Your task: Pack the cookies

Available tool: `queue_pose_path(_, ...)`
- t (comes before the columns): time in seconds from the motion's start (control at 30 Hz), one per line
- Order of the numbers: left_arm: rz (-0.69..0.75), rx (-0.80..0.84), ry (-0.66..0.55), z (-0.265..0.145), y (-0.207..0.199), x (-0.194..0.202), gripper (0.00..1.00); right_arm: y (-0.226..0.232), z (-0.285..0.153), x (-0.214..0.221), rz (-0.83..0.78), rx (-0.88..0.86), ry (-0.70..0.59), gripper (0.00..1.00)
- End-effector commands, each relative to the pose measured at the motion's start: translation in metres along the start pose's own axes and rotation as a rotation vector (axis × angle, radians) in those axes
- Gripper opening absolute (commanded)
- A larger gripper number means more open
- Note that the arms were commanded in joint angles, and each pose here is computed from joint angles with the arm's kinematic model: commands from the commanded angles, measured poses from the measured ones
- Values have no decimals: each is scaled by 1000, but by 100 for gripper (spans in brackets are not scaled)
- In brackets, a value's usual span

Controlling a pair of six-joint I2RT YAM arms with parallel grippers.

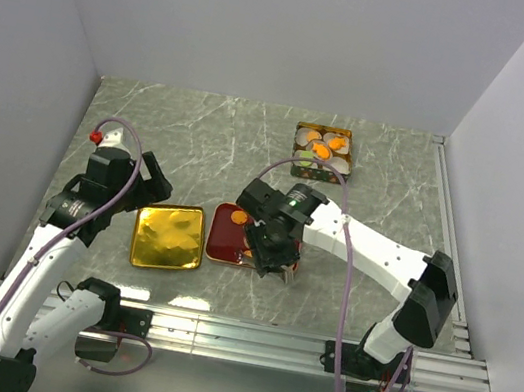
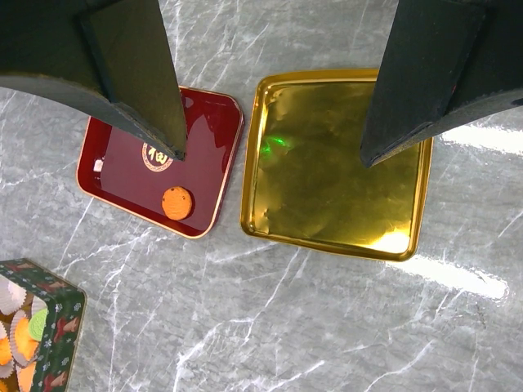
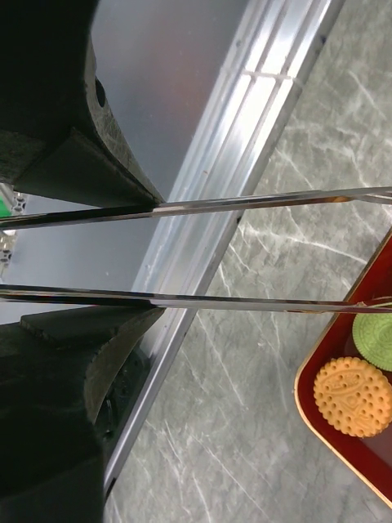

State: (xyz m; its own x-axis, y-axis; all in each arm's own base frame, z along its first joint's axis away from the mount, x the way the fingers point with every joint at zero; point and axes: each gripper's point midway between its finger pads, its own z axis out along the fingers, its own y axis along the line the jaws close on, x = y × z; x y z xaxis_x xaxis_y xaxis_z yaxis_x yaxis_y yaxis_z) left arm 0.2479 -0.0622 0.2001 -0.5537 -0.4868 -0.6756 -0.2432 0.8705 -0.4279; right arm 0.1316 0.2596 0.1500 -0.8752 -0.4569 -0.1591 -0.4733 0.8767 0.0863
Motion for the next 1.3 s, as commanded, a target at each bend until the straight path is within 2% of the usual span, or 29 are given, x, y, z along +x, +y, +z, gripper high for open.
queue_pose_path(0.0,5,24,-38,-3,-4,-8,93,-4,3,-1,-13,48,-1,54)
queue_pose_path(0.37,3,24,-45,-4,-4,-9,93,-11,6,-1,-38,113,33,54)
queue_pose_path(0.87,-1,20,-54,-6,-3,-11,93,2,1,3,-74,76,64,49)
queue_pose_path(1.27,-3,21,-59,-7,-3,-11,93,7,9,7,-96,79,96,50)
